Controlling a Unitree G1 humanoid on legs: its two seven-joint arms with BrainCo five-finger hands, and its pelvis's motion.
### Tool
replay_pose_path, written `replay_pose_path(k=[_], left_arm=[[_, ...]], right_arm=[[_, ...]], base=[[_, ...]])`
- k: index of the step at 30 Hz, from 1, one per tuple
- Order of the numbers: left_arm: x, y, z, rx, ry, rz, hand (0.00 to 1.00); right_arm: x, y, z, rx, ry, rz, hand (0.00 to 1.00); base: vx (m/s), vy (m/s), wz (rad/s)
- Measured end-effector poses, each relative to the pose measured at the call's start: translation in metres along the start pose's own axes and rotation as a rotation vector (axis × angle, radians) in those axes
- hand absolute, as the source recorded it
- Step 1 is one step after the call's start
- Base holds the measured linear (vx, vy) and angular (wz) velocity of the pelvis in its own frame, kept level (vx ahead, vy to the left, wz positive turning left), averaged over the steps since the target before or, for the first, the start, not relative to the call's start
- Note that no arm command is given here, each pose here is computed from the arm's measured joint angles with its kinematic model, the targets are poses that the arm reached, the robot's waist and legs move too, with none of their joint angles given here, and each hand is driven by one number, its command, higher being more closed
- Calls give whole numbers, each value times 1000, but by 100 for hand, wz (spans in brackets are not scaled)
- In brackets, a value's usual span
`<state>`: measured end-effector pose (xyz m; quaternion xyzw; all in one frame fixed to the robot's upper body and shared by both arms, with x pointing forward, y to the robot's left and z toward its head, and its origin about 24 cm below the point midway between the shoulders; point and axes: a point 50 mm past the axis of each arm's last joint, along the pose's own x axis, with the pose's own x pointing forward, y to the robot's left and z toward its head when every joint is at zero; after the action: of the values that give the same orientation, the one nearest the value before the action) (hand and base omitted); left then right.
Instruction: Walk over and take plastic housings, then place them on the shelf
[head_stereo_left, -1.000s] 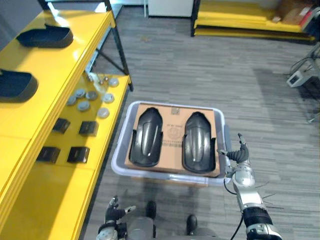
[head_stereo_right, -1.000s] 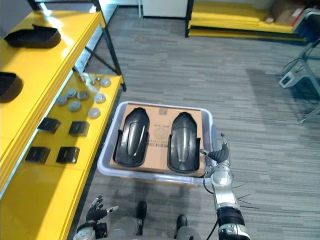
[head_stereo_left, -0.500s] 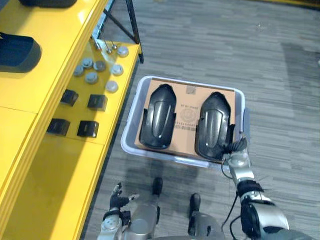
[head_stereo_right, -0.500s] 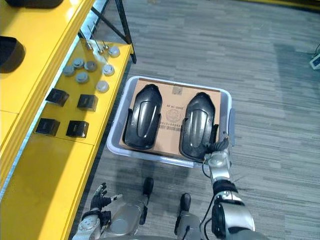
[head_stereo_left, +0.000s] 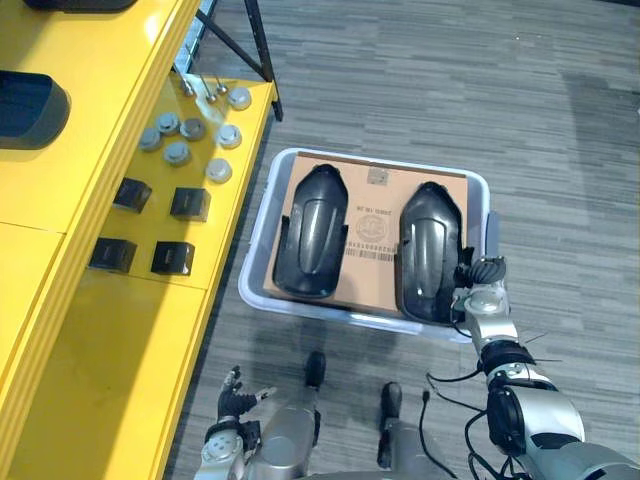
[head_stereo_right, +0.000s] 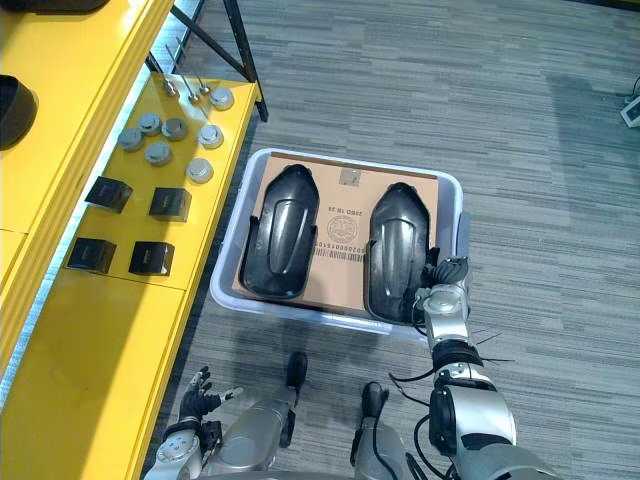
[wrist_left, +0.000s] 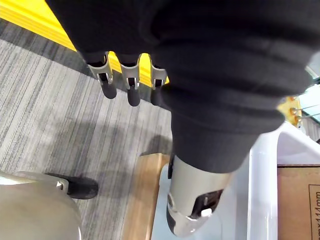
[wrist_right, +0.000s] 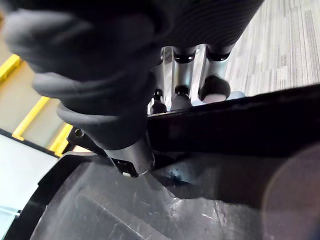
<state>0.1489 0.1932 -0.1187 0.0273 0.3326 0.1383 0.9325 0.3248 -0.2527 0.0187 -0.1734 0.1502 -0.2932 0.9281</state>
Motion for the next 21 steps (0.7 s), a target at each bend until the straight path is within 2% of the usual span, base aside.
replay_pose_path(k=[6,16,21], left_arm=[[-1,-8,22,-25,-97,-31,0],[-32,-27,122,-130,-560,-132,0],[-58,-33,165,-230,-763,-143,0]], right_arm=[[-11,-23,9,38,-132,-66,100],[-41,-32,27,87,-289,-153,100],[-61,-29,57,118,-440,-162,100]], base=[[-1,-5,0],[-4,-15,4],[-22,-13,13]])
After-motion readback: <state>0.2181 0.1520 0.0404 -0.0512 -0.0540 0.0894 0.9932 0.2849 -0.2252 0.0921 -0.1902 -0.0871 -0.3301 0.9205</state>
